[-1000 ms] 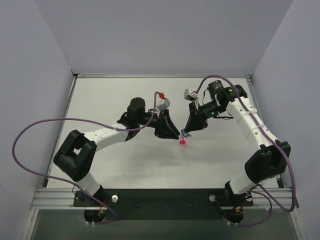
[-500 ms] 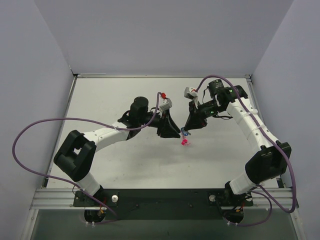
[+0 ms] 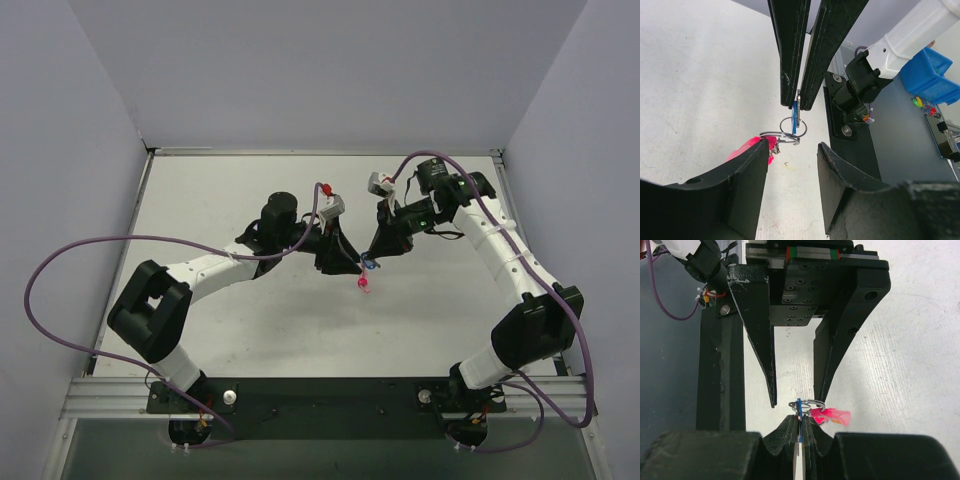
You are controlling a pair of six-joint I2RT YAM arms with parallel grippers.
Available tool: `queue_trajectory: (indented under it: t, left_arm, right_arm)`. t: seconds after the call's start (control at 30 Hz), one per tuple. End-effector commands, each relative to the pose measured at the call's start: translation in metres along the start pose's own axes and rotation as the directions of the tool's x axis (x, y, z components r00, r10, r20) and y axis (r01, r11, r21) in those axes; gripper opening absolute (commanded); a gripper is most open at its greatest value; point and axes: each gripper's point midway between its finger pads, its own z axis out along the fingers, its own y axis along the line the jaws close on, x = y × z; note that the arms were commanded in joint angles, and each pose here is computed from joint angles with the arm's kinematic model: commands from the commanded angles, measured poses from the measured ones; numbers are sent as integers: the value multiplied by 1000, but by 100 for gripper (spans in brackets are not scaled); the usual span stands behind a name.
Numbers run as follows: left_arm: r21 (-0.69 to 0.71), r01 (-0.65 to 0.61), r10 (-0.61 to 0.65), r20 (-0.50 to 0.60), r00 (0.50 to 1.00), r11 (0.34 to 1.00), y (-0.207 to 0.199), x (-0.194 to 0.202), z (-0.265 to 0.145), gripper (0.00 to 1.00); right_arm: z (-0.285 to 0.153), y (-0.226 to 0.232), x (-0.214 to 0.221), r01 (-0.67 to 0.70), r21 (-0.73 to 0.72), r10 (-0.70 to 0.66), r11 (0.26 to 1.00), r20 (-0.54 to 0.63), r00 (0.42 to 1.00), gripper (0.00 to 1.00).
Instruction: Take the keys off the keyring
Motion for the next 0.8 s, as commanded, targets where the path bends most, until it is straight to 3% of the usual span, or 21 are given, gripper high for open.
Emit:
queue_trajectory:
  t: [0.0,0.4,0.57,0.77]
  left_arm:
    - [36,-75,73,45,996,997,-17,-30,3,53]
    - [26,-67,66,45,997,997,-14,-31,5,51]
    - [24,-62,61,38,997,998,-12,-29,6,43]
    - [17,-58,58,25,998,998,-9,-27,9,21]
  right_arm:
    - [-3,10,-6,15,3,-15,1000,21,1000,0]
    - [-2,5,-5,4,24,-4,1000,15,1000,0]
    - [-4,7,-7,11,27,-12,1000,22,1000,0]
    - [-4,7,-7,11,28,-12,1000,25,1000,0]
